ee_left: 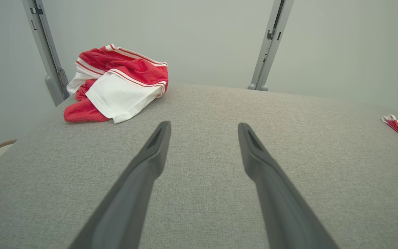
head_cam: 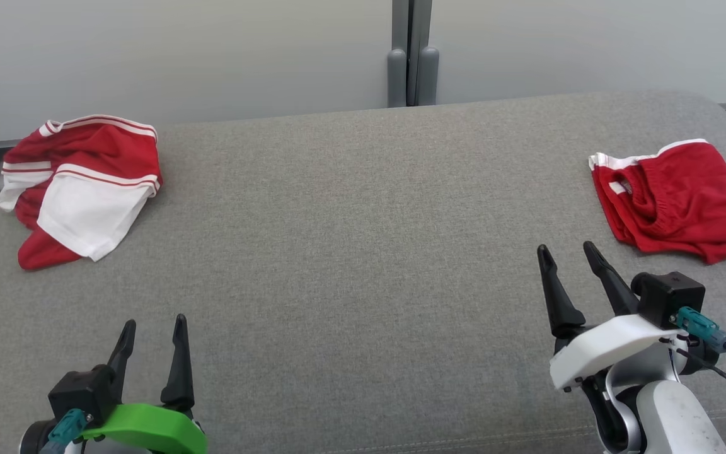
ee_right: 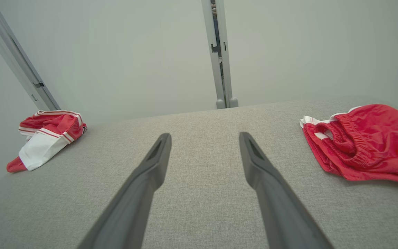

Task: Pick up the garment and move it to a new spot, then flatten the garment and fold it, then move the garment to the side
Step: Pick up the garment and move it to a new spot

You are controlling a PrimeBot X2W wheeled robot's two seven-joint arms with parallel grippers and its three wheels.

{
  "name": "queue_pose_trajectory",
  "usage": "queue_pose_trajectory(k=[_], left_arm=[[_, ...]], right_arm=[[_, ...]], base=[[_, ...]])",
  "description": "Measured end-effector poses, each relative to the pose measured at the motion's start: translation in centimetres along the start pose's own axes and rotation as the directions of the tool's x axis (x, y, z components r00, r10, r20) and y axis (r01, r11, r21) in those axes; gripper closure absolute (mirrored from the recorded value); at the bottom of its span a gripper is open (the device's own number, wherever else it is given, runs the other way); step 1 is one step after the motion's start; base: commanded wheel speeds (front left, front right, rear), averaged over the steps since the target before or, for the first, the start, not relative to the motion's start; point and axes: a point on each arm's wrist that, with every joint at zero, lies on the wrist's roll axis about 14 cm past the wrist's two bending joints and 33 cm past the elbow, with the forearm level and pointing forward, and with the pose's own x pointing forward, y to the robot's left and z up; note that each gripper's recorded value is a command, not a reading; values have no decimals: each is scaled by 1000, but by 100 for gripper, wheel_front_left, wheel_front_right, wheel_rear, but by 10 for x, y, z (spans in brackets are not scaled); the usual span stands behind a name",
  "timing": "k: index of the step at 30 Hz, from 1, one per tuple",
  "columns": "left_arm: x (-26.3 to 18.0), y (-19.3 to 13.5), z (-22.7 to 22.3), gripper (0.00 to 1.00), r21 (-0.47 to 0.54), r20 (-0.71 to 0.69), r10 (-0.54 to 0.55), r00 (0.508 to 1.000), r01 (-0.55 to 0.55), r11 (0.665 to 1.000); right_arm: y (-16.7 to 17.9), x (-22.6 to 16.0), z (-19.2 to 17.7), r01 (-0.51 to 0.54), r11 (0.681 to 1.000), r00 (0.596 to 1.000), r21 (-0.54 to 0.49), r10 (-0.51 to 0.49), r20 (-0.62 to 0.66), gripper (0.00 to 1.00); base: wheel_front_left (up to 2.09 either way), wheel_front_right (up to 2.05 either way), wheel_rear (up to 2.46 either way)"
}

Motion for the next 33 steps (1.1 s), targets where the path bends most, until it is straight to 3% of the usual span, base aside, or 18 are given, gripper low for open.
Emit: queue_pose_trajectory(k=[20,33], left_arm=[[3,10,8,0,19,24,9,1000,-10,1000],[-35,64,21,0,15,75,196,978,-197,980]], right_arm=[[15,11,-6,-45,999,999,11,45,-10,0],[68,38,-18,-198,980,980,39,199,-31,0]], base=[[0,0,0],[0,0,0]])
